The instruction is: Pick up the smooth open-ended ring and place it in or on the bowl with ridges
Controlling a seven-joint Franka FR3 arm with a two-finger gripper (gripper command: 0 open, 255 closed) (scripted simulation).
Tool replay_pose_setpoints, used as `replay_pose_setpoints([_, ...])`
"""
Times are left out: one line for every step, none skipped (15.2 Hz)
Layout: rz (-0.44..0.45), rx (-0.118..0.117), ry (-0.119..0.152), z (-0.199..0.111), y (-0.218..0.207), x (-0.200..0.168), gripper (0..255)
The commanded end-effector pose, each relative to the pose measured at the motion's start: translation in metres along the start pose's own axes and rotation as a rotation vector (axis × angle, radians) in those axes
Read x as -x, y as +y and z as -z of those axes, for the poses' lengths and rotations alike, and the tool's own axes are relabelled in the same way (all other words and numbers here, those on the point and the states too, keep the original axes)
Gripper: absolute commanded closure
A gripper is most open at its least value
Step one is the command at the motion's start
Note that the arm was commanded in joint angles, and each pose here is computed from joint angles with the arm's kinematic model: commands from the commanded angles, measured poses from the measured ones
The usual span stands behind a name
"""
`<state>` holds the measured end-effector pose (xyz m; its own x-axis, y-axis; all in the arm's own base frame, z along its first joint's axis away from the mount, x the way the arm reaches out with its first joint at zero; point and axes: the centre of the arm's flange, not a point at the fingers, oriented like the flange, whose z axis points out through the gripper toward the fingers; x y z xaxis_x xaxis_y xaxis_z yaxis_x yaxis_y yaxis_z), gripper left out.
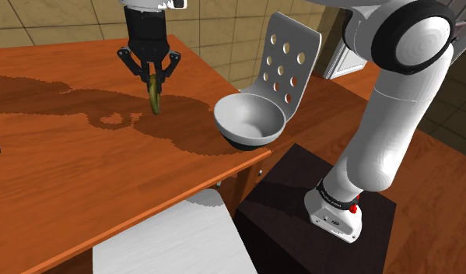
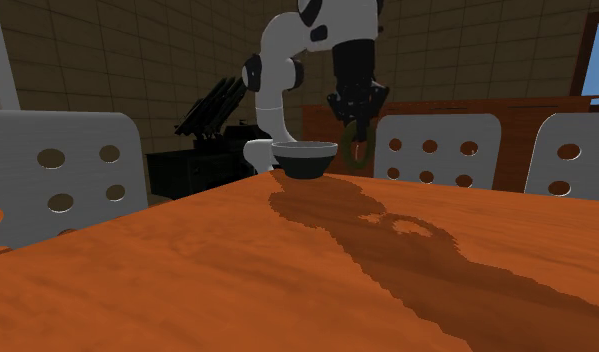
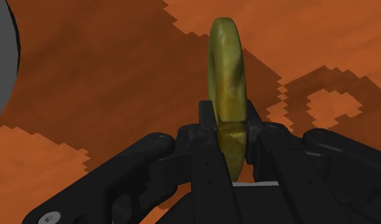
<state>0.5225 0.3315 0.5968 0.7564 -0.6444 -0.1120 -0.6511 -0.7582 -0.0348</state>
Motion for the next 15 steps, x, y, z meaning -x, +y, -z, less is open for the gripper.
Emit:
replay_pose_setpoints([0.0,0.0,0.0,0.01,0.0,0.002,255])
replay_pose_setpoints([0.0,0.0,0.0,0.016,0.0,0.002,255])
replay_pose_setpoints([0.0,0.0,0.0,0.021,-0.001,0.003,255])
replay_pose_setpoints([0.0,0.0,0.0,0.026,-0.001,0.004,255])
replay_pose_setpoints([0.0,0.0,0.0,0.031,-0.001,0.004,255])
replay_pose_setpoints([0.0,0.0,0.0,0.037,-0.001,0.005,255])
replay_pose_setpoints([0.0,0.0,0.0,0.042,-0.001,0.005,255])
replay_pose_setpoints([0.0,0.0,0.0,0.047,-0.002,0.006,255])
replay_pose_setpoints([0.0,0.0,0.0,0.052,-0.002,0.007,255])
replay_pose_setpoints([0.0,0.0,0.0,0.057,-0.002,0.007,255])
replay_pose_setpoints([0.0,0.0,0.0,0.063,-0.002,0.008,255])
replay_pose_setpoints([0.0,0.0,0.0,0.068,-0.002,0.008,255])
replay_pose_setpoints([0.0,0.0,0.0,0.073,-0.003,0.009,255])
replay_pose_setpoints([0.0,0.0,0.0,0.078,-0.003,0.009,255])
replay_pose_setpoints([0.0,0.0,0.0,0.084,-0.003,0.01,255])
